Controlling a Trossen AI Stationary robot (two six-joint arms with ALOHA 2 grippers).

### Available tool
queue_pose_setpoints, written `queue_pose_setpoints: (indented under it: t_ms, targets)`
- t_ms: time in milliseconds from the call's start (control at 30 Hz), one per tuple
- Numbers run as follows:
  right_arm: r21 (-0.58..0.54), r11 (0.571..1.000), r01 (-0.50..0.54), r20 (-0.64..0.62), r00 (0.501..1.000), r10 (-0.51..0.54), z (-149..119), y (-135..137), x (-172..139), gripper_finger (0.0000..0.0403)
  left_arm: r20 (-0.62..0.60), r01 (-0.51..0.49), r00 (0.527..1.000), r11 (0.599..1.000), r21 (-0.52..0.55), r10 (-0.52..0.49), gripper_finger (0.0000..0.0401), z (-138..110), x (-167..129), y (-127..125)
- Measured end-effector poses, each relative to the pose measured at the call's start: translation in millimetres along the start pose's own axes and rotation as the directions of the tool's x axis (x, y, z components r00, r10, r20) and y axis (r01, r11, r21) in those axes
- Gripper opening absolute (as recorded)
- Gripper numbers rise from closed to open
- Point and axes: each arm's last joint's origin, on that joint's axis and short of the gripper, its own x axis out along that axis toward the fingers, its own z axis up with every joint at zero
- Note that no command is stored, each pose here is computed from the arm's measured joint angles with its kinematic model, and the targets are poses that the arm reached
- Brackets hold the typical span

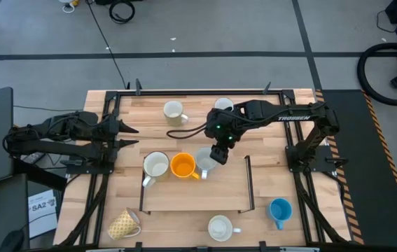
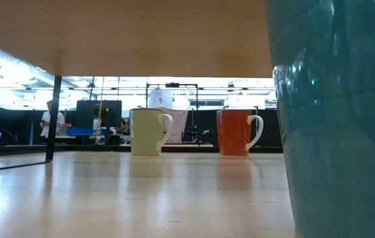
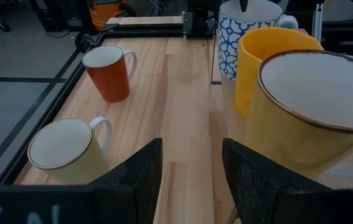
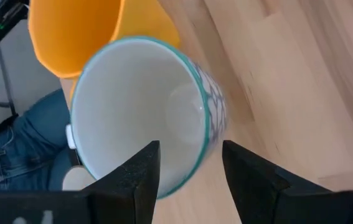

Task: Place coffee mugs
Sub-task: Put the blue patterned mug on the shelf

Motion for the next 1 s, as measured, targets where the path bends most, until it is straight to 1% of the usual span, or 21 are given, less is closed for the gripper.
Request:
queue_pose_setpoints:
  t_ms: [233,600,800,1000]
  targets:
    - [-0.009,1.000,-0.003,-0.012,1.000,0.002,-2.3,2.3,0.8,0.0172,0.000,0.000,1.000,1.000,0.000,0.000,0.0173,0.0,-0.1,0.0]
    - [-0.020,1.000,-0.004,-0.013,1.000,0.004,-2.9,3.3,1.0,0.0108,0.000,0.000,1.000,1.000,0.000,0.000,0.0173,0.0,-0.1,0.0]
    - [-0.078,0.997,-0.006,-0.013,1.000,0.005,-2.9,3.5,1.0,0.0075,0.000,0.000,1.000,1.000,0.000,0.000,0.0173,0.0,0.0,0.0]
    - [-0.130,0.991,-0.019,0.016,1.000,0.021,-0.1,5.2,1.0,0.0063,0.000,0.000,1.000,1.000,0.000,0.000,0.0173,0.0,0.0,0.0]
